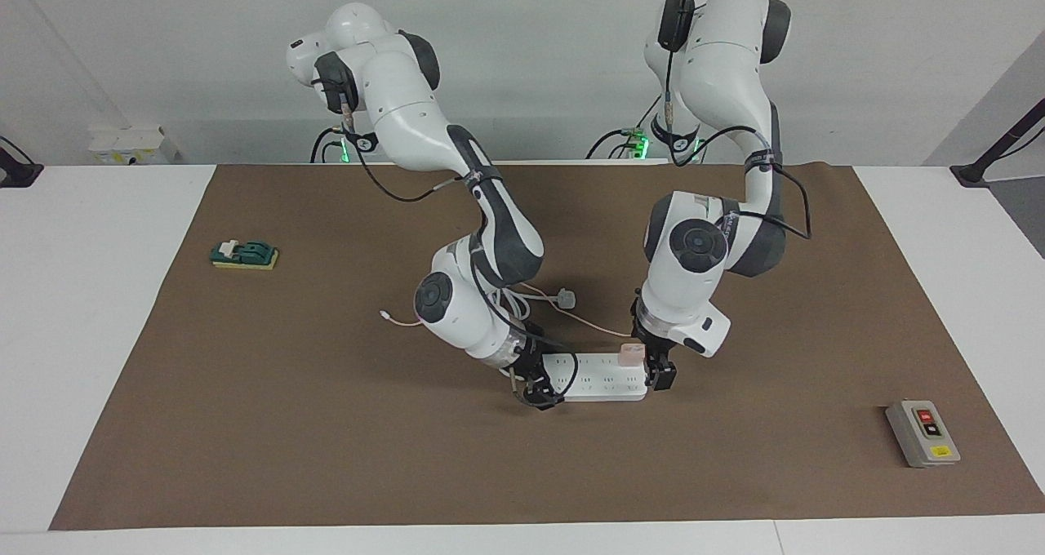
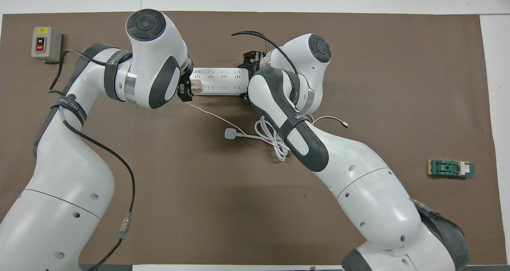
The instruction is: Unplug charger and place it aside
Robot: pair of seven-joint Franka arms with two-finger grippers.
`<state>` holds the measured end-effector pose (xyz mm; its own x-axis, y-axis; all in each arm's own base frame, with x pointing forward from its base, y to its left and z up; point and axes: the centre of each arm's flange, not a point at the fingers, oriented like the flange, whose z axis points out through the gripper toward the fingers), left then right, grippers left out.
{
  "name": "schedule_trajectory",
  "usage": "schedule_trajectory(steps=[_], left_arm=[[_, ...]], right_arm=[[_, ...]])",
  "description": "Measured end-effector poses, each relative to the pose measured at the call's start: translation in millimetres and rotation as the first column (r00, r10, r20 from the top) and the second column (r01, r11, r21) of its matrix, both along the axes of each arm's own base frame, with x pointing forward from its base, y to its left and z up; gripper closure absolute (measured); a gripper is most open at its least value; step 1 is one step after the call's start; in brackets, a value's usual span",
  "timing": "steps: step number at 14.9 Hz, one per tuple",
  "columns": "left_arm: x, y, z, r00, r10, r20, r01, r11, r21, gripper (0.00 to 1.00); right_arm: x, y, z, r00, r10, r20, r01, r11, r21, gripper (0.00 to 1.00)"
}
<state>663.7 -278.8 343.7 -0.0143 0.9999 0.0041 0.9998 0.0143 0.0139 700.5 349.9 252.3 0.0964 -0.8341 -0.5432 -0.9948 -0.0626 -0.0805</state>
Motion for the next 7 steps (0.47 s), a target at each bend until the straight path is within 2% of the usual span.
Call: schedule_trajectory(steps=[3,7], left_arm=[[-3,-7,-2,1.0,-0.011,0.009,0.011,1.0,-0.002,0.0],[-12,-19,-4,1.0,-0.031,0.003,0.031,1.0,0.0,0.0]], right_arm=[[0.8,-1,3,1.0,-0.002,-0.004,0.002,1.0,0.001,0.05],[0.8,-1,3,1.0,-0.001,-0.003,0.001,1.0,0.001,0.05]])
